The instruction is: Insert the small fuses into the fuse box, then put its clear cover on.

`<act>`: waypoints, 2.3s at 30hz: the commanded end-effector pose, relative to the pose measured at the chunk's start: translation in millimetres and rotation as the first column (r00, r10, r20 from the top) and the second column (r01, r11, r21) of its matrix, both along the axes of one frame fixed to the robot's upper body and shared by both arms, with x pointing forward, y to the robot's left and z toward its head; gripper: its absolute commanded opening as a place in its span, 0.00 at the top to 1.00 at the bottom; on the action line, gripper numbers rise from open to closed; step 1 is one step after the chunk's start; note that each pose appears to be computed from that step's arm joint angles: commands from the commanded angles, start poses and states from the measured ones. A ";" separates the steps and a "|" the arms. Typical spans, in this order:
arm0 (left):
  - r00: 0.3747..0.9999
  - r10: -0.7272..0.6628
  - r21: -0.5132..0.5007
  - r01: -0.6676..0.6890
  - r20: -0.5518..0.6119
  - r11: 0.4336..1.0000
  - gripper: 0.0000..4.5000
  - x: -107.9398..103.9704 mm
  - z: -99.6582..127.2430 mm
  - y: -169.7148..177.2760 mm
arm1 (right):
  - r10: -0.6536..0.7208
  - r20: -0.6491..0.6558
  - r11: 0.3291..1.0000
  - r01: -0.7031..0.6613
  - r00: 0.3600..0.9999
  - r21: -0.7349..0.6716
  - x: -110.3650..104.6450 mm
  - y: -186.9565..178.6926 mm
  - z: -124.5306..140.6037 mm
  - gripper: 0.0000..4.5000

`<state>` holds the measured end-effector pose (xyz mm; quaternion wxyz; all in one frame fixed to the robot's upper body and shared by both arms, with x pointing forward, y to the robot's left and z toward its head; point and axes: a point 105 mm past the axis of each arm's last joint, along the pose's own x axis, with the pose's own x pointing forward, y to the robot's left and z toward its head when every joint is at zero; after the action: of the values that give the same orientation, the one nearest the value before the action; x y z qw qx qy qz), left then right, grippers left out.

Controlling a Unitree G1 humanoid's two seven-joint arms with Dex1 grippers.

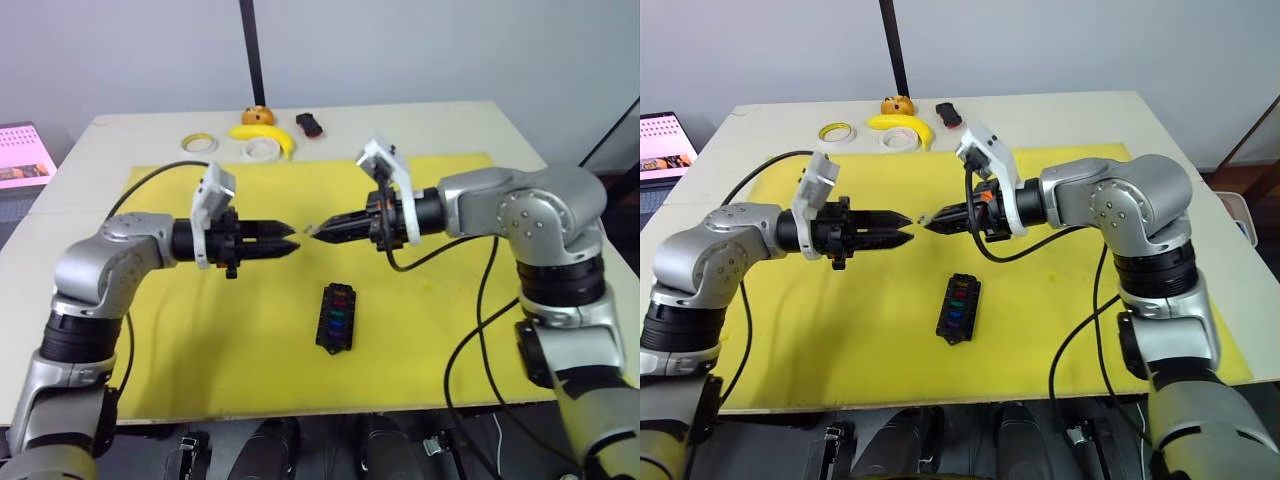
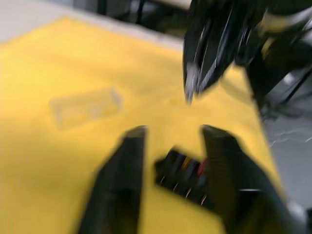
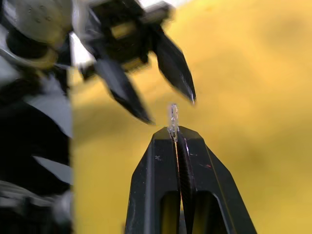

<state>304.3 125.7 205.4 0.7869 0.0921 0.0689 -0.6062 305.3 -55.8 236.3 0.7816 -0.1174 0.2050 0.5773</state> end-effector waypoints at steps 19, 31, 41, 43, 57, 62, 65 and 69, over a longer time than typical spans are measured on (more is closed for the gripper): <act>0.964 -0.220 0.268 0.175 0.148 0.947 0.01 -23.9 -52.1 -23.3 | 0.157 0.124 0.927 -0.103 0.980 -0.361 -2.1 -16.2 -50.2 1.00; 0.957 -0.238 0.263 0.190 0.167 0.946 0.01 -16.5 -59.4 -35.5 | 0.167 0.114 0.920 -0.113 0.979 -0.375 -3.4 -15.2 -56.0 1.00; 0.954 -0.240 0.269 0.187 0.178 0.945 0.01 -12.2 -61.1 -37.1 | 0.163 0.117 0.920 -0.108 0.980 -0.378 -3.0 -13.0 -58.3 1.00; 0.954 -0.240 0.269 0.187 0.181 0.945 0.01 -12.0 -61.0 -37.7 | 0.162 0.116 0.918 -0.107 0.980 -0.383 -2.8 -13.4 -59.8 1.00; 0.955 -0.235 0.268 0.181 0.183 0.946 0.01 -13.0 -63.0 -38.3 | 0.167 0.121 0.901 -0.102 0.979 -0.421 -1.0 -17.0 -70.5 1.00; 0.954 -0.233 0.268 0.179 0.188 0.947 0.01 -12.8 -63.3 -40.0 | 0.169 0.133 0.898 -0.097 0.977 -0.428 0.7 -16.6 -71.6 1.00; 0.954 -0.233 0.269 0.178 0.187 0.947 0.01 -13.4 -64.1 -39.7 | 0.176 0.131 0.893 -0.103 0.976 -0.437 -0.7 -17.3 -73.5 1.00; 0.955 -0.232 0.273 0.177 0.185 0.946 0.01 -14.0 -65.3 -38.9 | 0.188 0.131 0.892 -0.113 0.973 -0.438 -2.5 -17.0 -73.6 1.00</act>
<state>292.4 88.6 134.7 0.7083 0.2524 0.0661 -0.6559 307.2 -74.1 162.8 0.7117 -0.3427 0.2523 0.5589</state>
